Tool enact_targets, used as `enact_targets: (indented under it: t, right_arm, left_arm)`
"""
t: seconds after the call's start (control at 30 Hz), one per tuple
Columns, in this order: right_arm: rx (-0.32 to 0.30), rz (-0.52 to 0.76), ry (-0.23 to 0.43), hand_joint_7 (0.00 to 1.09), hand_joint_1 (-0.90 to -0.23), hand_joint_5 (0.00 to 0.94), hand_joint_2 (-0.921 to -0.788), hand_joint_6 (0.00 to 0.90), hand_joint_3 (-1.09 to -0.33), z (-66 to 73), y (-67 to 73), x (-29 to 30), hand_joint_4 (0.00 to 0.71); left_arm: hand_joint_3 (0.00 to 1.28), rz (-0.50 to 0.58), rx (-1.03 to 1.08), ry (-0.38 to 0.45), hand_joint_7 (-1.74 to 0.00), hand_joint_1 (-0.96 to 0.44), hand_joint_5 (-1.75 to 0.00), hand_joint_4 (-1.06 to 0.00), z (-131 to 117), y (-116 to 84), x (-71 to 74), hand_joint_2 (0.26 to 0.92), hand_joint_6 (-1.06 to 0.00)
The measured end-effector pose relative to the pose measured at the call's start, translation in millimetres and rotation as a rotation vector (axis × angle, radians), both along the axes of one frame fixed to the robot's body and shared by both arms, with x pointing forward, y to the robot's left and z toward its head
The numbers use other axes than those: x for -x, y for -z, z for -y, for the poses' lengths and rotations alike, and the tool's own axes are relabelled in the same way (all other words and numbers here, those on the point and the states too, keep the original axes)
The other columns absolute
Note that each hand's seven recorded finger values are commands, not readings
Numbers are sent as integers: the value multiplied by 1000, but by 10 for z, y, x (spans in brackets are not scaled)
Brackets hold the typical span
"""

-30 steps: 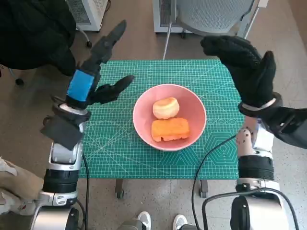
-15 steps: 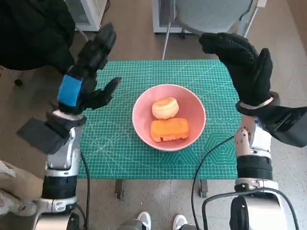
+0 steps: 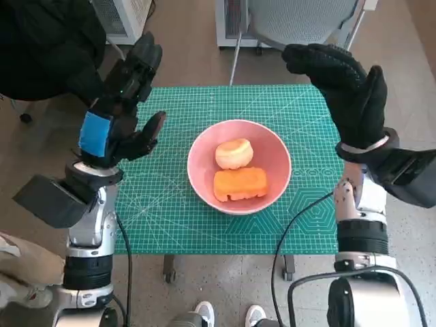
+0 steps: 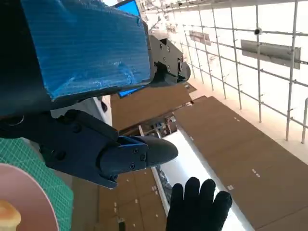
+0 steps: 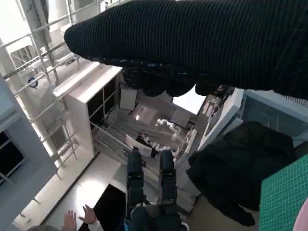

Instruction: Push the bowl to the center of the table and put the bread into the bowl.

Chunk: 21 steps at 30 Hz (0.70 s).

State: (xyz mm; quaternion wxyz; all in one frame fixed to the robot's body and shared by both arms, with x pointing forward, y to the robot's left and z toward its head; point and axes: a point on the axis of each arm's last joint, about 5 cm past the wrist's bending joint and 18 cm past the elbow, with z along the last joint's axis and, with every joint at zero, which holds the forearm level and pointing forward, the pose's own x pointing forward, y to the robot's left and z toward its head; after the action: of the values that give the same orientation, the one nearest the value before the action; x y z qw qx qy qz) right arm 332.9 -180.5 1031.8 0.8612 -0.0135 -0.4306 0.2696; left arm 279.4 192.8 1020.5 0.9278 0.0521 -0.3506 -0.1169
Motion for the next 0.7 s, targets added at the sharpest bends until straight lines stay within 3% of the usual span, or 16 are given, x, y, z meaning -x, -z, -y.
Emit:
enact_targets:
  t: [0.7]
  right_arm:
    - [16,11,9,0,-711,0,-921,292,-861,14,-33,2,230]
  left_arm:
    - [524,-8,-7,7,-1,-607,-3,-152,7,19,8,921,-226]
